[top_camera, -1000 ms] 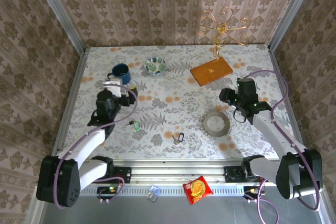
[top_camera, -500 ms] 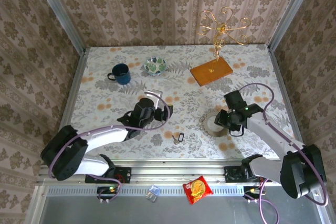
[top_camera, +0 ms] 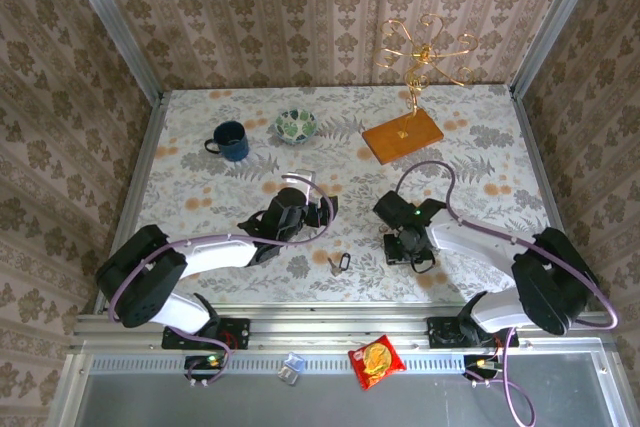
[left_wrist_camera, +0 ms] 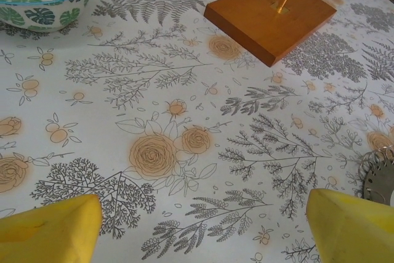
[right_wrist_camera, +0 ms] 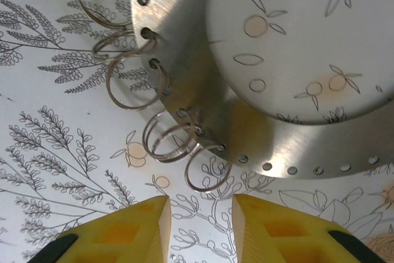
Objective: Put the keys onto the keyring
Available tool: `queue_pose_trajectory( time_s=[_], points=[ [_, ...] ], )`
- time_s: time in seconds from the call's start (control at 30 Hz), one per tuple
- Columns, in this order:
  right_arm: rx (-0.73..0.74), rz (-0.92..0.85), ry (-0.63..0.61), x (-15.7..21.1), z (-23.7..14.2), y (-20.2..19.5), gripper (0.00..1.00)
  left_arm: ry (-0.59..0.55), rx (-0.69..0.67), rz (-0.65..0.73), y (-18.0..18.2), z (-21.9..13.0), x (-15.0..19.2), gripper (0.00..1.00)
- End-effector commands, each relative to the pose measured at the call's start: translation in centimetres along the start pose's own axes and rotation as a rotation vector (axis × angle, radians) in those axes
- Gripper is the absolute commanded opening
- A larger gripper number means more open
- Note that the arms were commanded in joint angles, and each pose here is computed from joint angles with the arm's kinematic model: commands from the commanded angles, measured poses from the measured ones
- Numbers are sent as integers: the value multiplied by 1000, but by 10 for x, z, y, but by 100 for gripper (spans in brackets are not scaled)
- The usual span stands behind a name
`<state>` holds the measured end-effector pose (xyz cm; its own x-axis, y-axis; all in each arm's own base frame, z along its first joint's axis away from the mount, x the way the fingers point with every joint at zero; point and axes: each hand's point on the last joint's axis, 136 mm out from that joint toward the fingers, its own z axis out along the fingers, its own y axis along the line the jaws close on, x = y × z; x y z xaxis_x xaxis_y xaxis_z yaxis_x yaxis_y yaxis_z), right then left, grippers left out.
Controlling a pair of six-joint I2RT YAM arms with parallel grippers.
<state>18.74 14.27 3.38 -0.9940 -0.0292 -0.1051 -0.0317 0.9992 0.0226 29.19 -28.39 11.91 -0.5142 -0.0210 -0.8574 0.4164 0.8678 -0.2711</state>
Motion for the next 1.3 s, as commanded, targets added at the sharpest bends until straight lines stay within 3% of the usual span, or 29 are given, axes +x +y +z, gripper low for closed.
queue_pose_trajectory(
  time_s=[0.0,0.5,0.9,1.2,1.27],
  points=[
    [115,-59,1,-3,2,-11,32,-55,-3,-40,-4,-1,-17,86],
    [248,-133,14,-6,7,-16,20,-60,-9,-53,-4,0,-17,86],
    [267,-158,17,-8,8,-15,17,-63,-13,-63,-3,-1,-18,85],
    [244,-147,9,-9,3,-12,0,-63,-15,-64,-3,-2,-20,85],
    [233,-138,-6,-10,-2,-11,0,-69,-15,-62,-3,-3,-21,85]
  ],
)
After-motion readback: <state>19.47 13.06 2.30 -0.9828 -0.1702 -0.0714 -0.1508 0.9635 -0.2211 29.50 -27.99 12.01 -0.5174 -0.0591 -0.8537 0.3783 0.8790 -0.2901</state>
